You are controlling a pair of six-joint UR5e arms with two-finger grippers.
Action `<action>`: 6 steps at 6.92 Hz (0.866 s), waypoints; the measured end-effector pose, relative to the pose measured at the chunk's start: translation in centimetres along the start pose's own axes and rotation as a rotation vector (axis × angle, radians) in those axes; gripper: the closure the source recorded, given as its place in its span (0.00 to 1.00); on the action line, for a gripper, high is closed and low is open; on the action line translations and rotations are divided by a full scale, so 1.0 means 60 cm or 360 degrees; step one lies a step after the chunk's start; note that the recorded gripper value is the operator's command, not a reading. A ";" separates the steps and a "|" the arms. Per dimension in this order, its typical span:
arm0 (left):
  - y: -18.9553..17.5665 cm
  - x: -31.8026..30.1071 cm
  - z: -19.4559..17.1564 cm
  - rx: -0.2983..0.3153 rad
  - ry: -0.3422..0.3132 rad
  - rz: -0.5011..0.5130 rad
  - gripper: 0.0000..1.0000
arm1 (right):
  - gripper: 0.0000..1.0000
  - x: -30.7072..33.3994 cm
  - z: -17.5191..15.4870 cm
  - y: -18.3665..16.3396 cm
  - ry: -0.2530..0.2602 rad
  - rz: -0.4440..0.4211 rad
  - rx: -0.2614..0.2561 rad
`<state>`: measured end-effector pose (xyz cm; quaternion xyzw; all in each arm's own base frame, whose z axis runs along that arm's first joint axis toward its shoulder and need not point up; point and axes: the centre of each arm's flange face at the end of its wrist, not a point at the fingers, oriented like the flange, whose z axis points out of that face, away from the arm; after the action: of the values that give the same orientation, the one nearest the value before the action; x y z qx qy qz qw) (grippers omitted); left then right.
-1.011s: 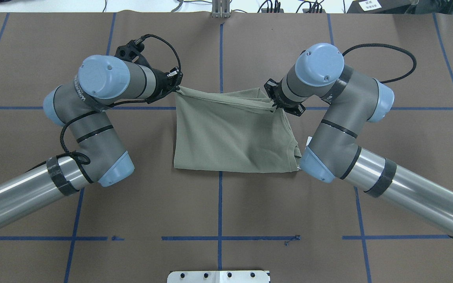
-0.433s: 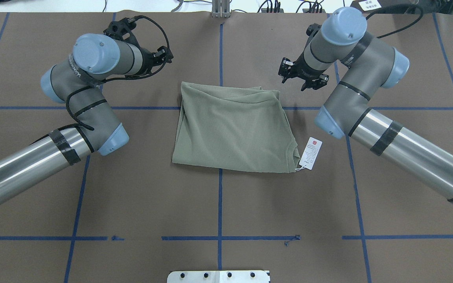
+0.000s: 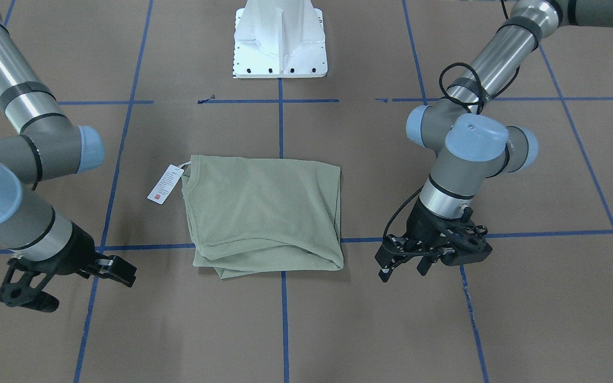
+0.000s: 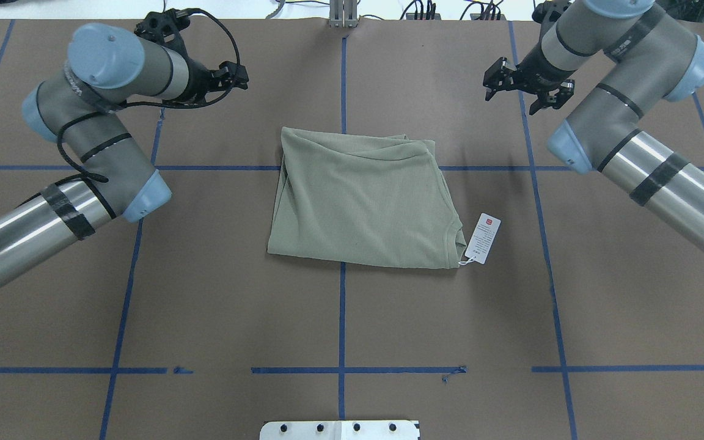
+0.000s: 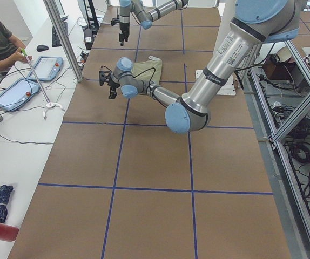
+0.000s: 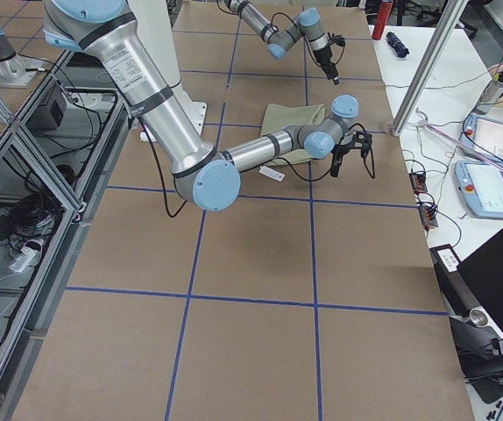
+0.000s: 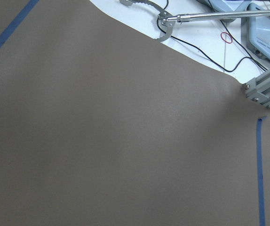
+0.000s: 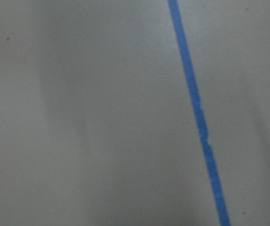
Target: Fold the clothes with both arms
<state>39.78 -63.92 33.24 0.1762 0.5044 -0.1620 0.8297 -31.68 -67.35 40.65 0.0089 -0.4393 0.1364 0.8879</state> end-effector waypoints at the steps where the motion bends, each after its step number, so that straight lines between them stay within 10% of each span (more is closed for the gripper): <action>1: -0.020 -0.068 -0.043 -0.0068 0.0007 0.0174 0.01 | 0.00 0.077 -0.025 -0.028 0.0000 -0.0041 -0.0023; 6: -0.150 -0.452 -0.235 -0.0289 -0.0190 0.0884 0.01 | 0.00 0.467 -0.182 -0.121 0.0176 -0.0438 -0.0107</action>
<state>12.88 -63.00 50.27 0.2226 0.3997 0.1071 0.8827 -5.20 -66.27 56.62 0.0317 -0.3886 -0.0012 0.9209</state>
